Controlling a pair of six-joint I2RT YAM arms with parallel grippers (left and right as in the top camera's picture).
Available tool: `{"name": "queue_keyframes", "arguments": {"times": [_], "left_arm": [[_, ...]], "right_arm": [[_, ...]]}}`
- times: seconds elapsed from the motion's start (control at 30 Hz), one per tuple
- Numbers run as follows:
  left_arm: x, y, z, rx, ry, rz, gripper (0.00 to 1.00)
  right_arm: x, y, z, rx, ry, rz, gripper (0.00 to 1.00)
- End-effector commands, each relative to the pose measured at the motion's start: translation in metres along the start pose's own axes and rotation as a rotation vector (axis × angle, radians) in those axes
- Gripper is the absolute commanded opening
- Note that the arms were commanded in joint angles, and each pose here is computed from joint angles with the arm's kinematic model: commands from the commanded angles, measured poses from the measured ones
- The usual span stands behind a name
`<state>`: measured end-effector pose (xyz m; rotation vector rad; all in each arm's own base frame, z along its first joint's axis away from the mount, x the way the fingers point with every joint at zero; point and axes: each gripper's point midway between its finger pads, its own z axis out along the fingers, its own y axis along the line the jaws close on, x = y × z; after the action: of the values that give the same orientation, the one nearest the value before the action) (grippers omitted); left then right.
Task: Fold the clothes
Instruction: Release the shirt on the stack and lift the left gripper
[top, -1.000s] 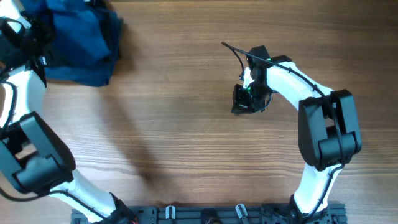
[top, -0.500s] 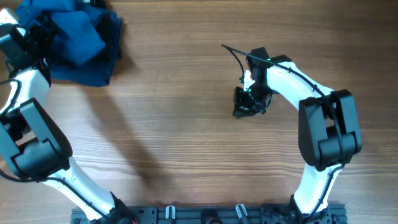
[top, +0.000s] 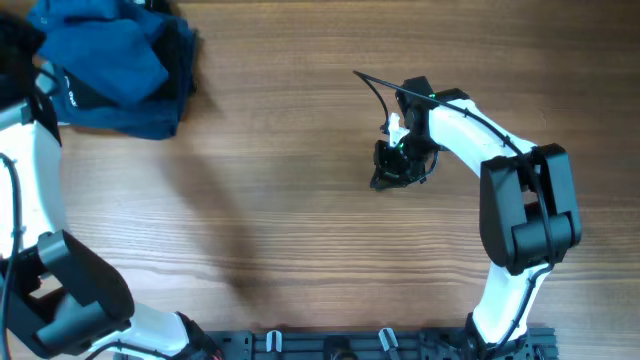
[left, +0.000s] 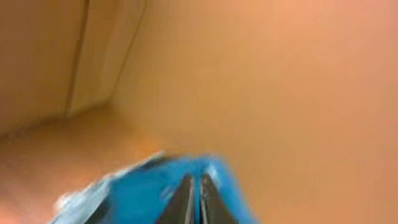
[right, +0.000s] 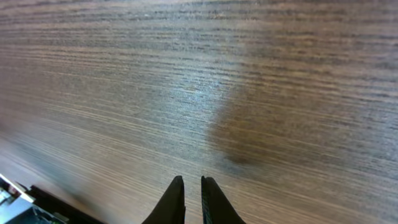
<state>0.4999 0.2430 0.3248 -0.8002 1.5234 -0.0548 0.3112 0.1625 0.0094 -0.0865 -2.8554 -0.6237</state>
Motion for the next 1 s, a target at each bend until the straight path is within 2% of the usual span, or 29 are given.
{"name": "queue_keyframes", "arguments": {"times": [0.0, 0.17, 0.27, 0.37, 0.4, 0.47, 0.57, 0.7, 0.77, 0.83, 0.97], "left_arm": [[0.002, -0.026, 0.019, 0.093, -0.080, 0.007, 0.04], [0.061, -0.002, 0.070, 0.103, -0.075, 0.020, 0.06], [0.125, 0.033, 0.107, 0.056, 0.008, 0.091, 0.09], [0.202, 0.076, 0.133, -0.018, 0.163, 0.141, 0.12], [0.211, 0.081, 0.134, -0.030, 0.184, 0.142, 0.12], [0.208, 0.079, 0.133, -0.029, 0.184, 0.141, 0.11], [0.162, 0.048, 0.123, 0.013, 0.114, 0.141, 0.10], [0.083, -0.034, 0.087, 0.160, -0.004, 0.143, 0.12], [0.061, -0.070, 0.067, 0.218, -0.047, 0.145, 0.14], [0.057, -0.098, 0.057, 0.265, -0.069, 0.145, 0.14], [0.076, -0.084, 0.069, 0.164, -0.076, 0.141, 0.16]], "right_arm": [[-0.001, 0.005, 0.000, -0.025, -0.002, -0.032, 0.11], [0.001, 0.005, 0.000, -0.021, 0.005, -0.035, 0.11], [0.003, 0.003, 0.000, -0.012, 0.015, -0.029, 0.11], [0.006, 0.002, 0.000, -0.009, 0.026, -0.021, 0.11], [0.007, 0.002, 0.000, -0.008, 0.029, -0.017, 0.11], [0.008, 0.001, 0.000, -0.006, 0.035, -0.015, 0.11], [0.007, 0.001, 0.000, -0.007, 0.031, -0.018, 0.11], [0.006, 0.002, 0.000, -0.009, 0.024, -0.024, 0.12], [0.006, 0.002, 0.000, -0.009, 0.024, -0.024, 0.12], [0.006, 0.002, 0.000, -0.009, 0.026, -0.026, 0.12], [0.014, 0.000, -0.001, -0.002, 0.055, -0.060, 0.12]]}}
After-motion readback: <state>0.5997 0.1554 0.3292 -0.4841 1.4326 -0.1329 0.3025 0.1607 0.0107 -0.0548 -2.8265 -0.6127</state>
